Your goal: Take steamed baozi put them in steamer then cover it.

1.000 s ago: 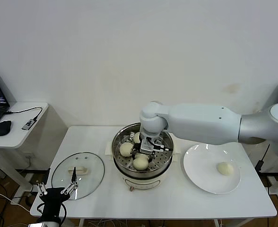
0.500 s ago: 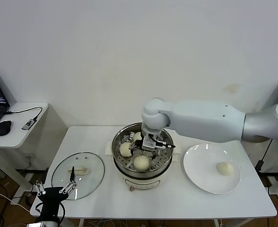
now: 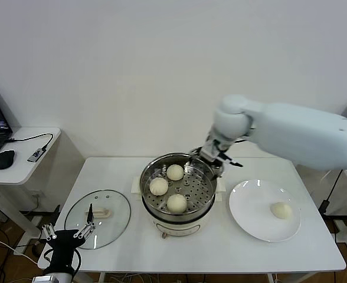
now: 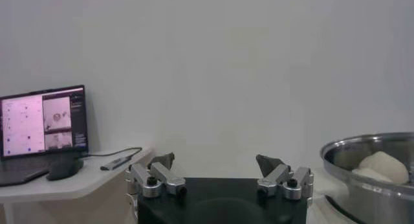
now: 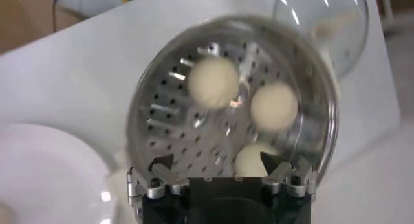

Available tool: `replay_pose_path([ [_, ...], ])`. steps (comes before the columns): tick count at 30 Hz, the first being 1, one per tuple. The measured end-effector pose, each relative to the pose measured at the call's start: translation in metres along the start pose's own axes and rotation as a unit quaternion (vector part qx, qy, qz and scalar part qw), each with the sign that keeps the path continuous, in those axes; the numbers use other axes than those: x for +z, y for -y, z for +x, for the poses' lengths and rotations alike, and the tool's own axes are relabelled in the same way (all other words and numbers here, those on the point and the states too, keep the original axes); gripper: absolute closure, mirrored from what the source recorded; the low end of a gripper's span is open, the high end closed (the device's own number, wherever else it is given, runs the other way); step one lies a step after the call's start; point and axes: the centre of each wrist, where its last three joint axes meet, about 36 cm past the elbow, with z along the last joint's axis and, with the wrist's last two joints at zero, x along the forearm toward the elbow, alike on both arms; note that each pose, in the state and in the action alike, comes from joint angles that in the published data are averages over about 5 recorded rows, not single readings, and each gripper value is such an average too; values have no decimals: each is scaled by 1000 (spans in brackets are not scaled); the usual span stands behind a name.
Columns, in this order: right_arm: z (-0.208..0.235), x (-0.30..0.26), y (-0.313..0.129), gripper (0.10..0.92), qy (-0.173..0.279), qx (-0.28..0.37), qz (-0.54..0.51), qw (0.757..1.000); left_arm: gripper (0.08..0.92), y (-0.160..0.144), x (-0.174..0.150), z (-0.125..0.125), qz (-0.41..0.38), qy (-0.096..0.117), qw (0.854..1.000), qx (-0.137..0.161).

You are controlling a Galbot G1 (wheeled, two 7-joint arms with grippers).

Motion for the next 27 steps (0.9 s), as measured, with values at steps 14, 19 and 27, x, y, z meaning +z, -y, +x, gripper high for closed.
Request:
replay_pose_path([
  [14, -18, 100, -145, 200, -53, -11, -224, 973, 177, 1, 6, -5, -7, 1, 1000, 9],
  [19, -43, 125, -190, 200, -68, -21, -273, 959, 177, 0, 8, -2, -11, -2, 1000, 11],
  [27, -85, 149, -248, 200, -85, -49, -319, 943, 177, 0, 9, -1, -15, -5, 1000, 10],
])
